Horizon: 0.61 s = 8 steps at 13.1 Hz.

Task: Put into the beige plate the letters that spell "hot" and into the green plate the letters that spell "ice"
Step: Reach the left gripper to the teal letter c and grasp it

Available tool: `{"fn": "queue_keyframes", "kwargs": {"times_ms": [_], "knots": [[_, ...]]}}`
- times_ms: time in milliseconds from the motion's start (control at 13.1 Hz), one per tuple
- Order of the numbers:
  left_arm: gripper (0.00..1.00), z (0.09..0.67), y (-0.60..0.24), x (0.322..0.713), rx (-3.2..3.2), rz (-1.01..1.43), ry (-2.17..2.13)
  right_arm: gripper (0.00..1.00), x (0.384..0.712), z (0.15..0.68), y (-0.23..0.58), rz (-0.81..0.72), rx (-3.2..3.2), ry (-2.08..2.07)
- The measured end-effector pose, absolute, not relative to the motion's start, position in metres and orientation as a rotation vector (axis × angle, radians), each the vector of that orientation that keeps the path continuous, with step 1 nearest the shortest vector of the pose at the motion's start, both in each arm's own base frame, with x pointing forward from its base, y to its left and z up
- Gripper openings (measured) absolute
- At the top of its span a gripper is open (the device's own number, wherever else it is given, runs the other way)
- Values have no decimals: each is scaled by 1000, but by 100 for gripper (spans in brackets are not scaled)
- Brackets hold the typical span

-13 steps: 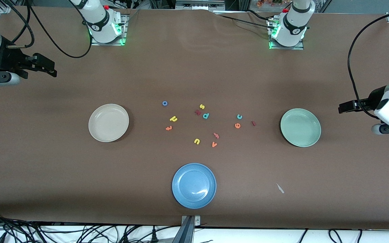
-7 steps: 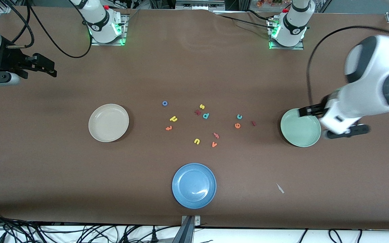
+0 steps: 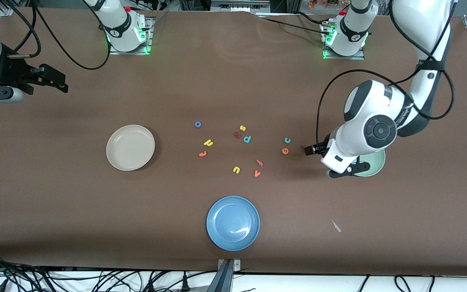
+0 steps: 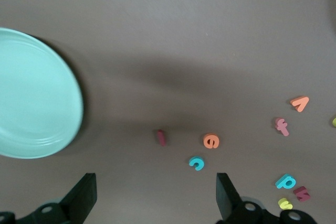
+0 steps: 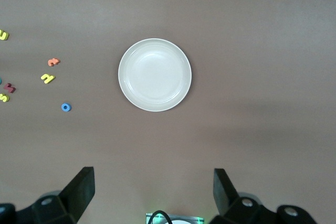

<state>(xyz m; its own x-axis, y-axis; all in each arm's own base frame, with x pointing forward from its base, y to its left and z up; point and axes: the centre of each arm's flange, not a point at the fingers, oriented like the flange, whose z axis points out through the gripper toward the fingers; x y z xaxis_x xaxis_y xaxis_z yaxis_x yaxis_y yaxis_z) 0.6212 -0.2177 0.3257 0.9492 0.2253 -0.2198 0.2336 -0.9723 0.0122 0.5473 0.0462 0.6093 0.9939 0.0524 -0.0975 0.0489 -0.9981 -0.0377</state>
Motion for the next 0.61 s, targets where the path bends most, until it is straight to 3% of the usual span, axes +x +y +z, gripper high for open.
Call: {"fn": "queue_keyframes", "kwargs": {"times_ms": [610], "knots": [[95,200,-261,542,3047,-264,251,100,548,609,38,153,-3102,-56]]}}
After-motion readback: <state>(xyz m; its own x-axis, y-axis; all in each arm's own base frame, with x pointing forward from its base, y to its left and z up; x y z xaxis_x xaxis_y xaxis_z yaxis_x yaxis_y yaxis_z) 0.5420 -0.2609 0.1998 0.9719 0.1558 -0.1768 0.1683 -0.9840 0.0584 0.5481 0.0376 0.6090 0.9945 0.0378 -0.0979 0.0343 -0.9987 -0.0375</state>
